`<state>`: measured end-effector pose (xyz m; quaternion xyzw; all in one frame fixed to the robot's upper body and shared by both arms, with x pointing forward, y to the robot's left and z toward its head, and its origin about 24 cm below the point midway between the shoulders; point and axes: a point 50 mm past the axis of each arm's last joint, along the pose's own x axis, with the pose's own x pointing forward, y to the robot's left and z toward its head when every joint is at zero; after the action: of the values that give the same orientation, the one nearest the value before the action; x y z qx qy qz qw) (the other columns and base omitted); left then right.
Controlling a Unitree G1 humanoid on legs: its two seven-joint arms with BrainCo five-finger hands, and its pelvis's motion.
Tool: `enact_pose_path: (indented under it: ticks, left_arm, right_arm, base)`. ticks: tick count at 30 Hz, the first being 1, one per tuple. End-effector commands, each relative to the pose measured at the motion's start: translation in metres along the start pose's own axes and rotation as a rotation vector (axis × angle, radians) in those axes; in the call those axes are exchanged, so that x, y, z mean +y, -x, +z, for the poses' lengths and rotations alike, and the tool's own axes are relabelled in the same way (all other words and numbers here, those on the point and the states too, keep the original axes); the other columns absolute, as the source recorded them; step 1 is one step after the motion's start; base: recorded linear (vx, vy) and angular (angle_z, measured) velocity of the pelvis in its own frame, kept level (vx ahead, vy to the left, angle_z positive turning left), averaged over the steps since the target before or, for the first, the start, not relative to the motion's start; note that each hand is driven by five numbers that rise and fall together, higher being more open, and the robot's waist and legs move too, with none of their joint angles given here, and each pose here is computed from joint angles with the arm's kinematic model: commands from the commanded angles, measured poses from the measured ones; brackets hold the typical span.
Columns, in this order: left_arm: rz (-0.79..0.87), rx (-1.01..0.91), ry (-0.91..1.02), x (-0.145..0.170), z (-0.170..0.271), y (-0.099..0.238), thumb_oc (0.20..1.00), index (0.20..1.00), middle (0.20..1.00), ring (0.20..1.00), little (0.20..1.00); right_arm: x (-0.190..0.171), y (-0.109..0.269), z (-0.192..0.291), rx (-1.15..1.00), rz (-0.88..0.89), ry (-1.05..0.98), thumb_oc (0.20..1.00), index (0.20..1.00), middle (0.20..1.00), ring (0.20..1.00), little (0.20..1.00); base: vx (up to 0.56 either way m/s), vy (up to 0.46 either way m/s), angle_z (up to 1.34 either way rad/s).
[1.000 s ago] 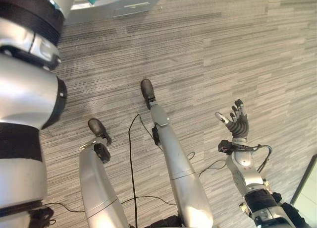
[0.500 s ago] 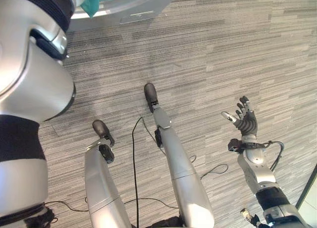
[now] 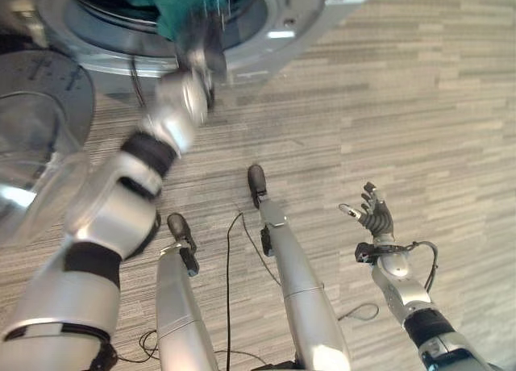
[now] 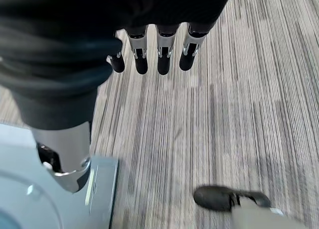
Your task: Grab the laundry basket,head to the washer,open it,put in the laundry and shut it.
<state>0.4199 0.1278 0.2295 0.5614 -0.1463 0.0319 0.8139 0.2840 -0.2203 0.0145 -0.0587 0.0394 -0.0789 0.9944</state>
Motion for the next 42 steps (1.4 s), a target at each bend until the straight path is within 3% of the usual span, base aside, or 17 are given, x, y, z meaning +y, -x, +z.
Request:
enact_pose_path:
  ticks: [1,7,12,17,21,26,29,33,36,42]
  left_arm:
    - [-0.100,-0.029,0.168,-0.043,0.011,0.015,1.000,1.000,1.000,1.000,1.000]
    - [-0.176,0.033,0.300,-0.095,-0.013,0.053,1.000,1.000,1.000,1.000,1.000]
    - [-0.292,0.085,0.466,-0.142,-0.032,0.113,1.000,1.000,1.000,1.000,1.000]
    - [-0.292,0.230,0.576,-0.159,-0.068,0.159,1.000,1.000,1.000,1.000,1.000]
    - [-0.219,0.463,0.594,-0.160,-0.120,0.196,1.000,1.000,1.000,1.000,1.000]
    - [-0.034,0.631,0.518,-0.129,-0.173,0.214,1.000,1.000,1.000,1.000,1.000]
    - [0.111,0.686,0.454,-0.088,-0.207,0.220,1.000,1.000,1.000,1.000,1.000]
    - [0.154,0.708,0.414,-0.069,-0.221,0.218,1.000,1.000,1.000,1.000,1.000]
    - [0.239,0.777,0.342,-0.013,-0.254,0.197,1.000,1.000,1.000,1.000,1.000]
    - [0.309,0.822,0.325,0.030,-0.262,0.165,1.000,1.000,1.000,1.000,1.000]
  right_arm:
    - [-0.007,0.013,-0.021,0.083,-0.003,0.066,1.000,1.000,1.000,1.000,1.000]
    - [-0.001,0.010,-0.036,0.151,-0.003,0.192,1.000,1.000,1.000,1.000,1.000]
    - [-0.006,0.028,-0.068,0.303,0.008,0.259,1.000,1.000,1.000,1.000,1.000]
    - [-0.017,0.055,-0.102,0.466,0.021,0.307,1.000,1.000,1.000,1.000,1.000]
    - [-0.031,0.077,-0.124,0.586,0.017,0.350,1.000,1.000,1.000,1.000,1.000]
    - [-0.040,0.094,-0.137,0.666,0.051,0.403,1.000,1.000,1.000,1.000,1.000]
    - [-0.042,0.100,-0.140,0.686,0.089,0.420,1.000,1.000,1.000,1.000,1.000]
    - [-0.038,0.102,-0.141,0.693,0.129,0.436,1.000,1.000,1.000,1.000,1.000]
    - [-0.033,0.106,-0.142,0.696,0.195,0.454,1.000,1.000,1.000,1.000,1.000]
    - [-0.025,0.109,-0.146,0.705,0.239,0.457,1.000,1.000,1.000,1.000,1.000]
  base:
    - [-0.03,0.050,0.13]
    - [-0.03,0.061,0.17]
    - [-0.01,0.081,0.08]
    - [0.05,0.082,0.35]
    - [0.14,0.114,0.40]
    - [0.14,0.107,0.17]
    - [0.10,0.067,0.09]
    - [0.03,0.016,0.01]
    - [0.00,-0.028,-0.02]
    - [-0.03,-0.048,0.10]
